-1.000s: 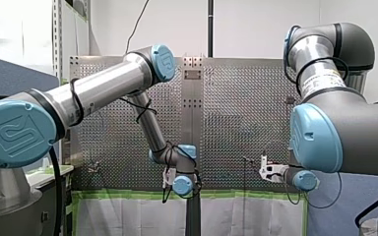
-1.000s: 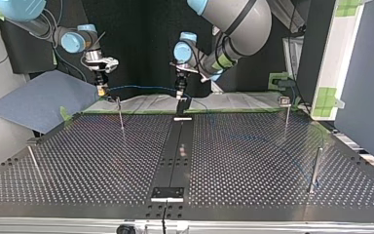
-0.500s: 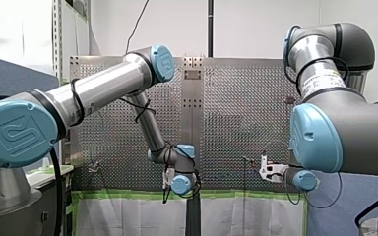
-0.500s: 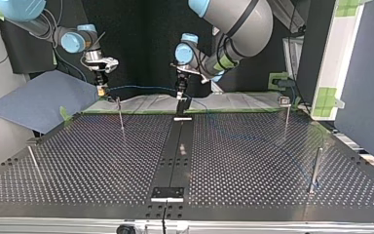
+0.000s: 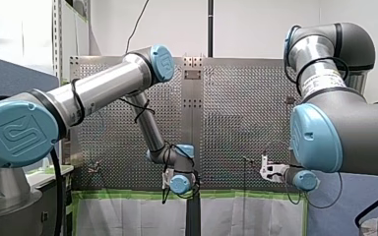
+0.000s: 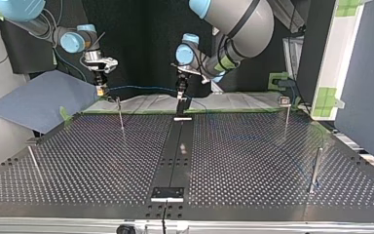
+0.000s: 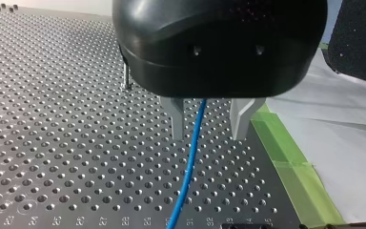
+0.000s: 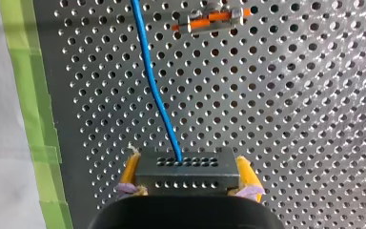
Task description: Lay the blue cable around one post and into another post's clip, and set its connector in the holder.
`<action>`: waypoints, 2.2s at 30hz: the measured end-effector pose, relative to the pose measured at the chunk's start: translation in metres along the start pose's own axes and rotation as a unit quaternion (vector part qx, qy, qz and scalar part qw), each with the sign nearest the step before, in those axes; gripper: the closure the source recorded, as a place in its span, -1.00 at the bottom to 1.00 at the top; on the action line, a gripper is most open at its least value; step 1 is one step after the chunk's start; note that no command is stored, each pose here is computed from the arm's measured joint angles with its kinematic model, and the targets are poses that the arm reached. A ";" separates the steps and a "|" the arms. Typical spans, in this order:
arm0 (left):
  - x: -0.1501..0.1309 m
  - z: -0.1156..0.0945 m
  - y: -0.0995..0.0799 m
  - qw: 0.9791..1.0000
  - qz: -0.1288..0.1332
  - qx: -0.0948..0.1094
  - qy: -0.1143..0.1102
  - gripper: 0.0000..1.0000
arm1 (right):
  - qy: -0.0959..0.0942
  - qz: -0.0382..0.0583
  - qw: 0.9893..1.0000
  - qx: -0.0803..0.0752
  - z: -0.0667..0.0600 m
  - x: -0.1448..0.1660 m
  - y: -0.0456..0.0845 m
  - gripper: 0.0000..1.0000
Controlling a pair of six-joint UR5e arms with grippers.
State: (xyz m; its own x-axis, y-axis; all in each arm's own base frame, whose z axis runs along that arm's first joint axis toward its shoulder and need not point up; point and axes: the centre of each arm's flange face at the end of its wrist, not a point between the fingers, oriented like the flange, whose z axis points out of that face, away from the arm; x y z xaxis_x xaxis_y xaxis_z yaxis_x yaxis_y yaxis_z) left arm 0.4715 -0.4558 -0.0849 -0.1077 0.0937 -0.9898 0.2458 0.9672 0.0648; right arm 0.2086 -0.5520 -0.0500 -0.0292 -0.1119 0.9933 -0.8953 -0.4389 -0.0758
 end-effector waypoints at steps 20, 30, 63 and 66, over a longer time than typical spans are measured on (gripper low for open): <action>-0.001 0.004 -0.002 0.999 -0.016 0.034 -0.001 0.74 | 0.001 0.000 1.000 -0.005 0.000 0.000 0.001 1.00; -0.001 0.007 0.002 0.999 -0.019 0.041 0.001 0.74 | 0.001 0.002 1.000 -0.005 0.000 0.000 0.002 1.00; -0.001 0.011 0.008 0.998 -0.018 0.056 0.008 0.28 | 0.003 0.008 0.999 -0.038 -0.001 0.001 0.017 1.00; -0.001 0.010 0.008 0.998 -0.018 0.056 0.010 0.28 | 0.003 0.008 0.999 -0.041 -0.001 0.001 0.018 1.00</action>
State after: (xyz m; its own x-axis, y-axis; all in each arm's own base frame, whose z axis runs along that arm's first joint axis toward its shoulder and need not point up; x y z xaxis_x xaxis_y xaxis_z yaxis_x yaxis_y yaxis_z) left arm 0.4836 -0.4505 -0.0848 -0.1370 0.0651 -0.9884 0.3467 0.9379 0.0137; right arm 0.1916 -0.5590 -0.0504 -0.0458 -0.1135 0.9925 -0.9281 -0.3627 -0.0843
